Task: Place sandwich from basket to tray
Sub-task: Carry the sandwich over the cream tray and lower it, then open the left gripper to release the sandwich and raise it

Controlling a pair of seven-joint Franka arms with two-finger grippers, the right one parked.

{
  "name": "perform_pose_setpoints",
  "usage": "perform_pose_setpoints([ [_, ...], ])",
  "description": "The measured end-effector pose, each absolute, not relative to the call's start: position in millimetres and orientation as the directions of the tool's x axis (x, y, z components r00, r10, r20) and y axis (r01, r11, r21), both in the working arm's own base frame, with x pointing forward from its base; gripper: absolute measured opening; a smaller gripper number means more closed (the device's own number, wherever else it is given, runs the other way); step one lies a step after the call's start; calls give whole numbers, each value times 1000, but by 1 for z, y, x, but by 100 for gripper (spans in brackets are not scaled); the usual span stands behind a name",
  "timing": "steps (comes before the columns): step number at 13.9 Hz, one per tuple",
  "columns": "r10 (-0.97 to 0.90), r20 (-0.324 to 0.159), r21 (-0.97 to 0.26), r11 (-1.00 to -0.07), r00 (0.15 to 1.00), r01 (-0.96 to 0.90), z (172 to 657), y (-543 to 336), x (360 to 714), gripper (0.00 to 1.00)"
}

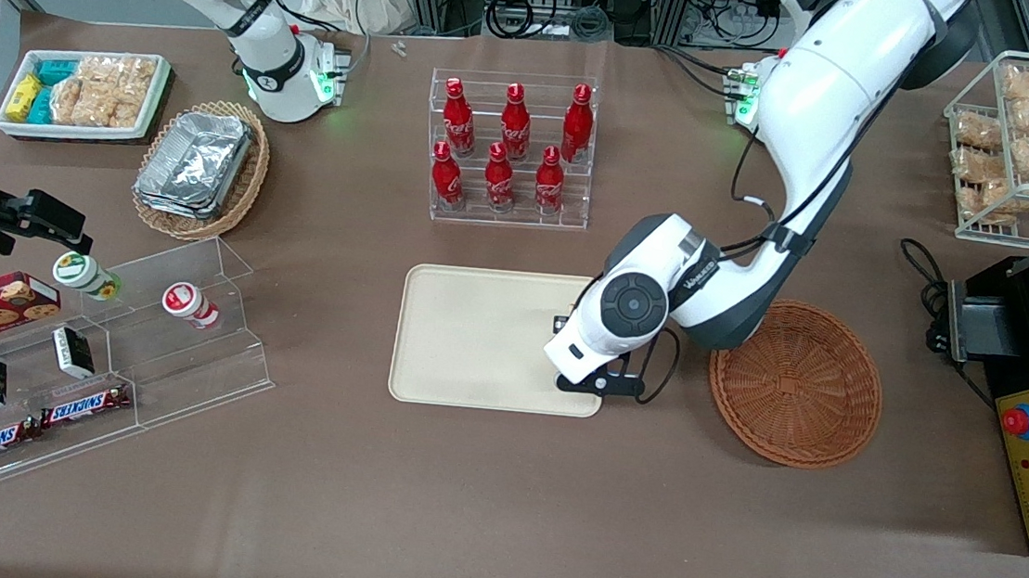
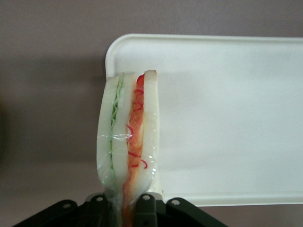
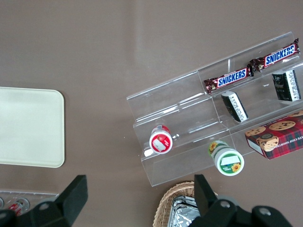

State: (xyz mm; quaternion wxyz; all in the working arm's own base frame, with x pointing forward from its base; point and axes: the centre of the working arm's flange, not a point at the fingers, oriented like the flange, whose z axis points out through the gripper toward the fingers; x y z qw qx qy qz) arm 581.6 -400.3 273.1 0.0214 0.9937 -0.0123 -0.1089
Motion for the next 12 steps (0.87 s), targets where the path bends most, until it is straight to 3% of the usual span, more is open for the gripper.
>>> perform_pose_setpoints([
  [4, -78, -251, 39, -997, 965, -70, 246, -415, 564, 19],
  [8, -118, -237, 6, -993, 964, -120, 237, -426, 554, 19],
  [9, -122, -238, 0, -992, 964, -125, 234, -427, 553, 22],
  [12, -123, -242, -4, -992, 962, -127, 230, -426, 553, 52],
])
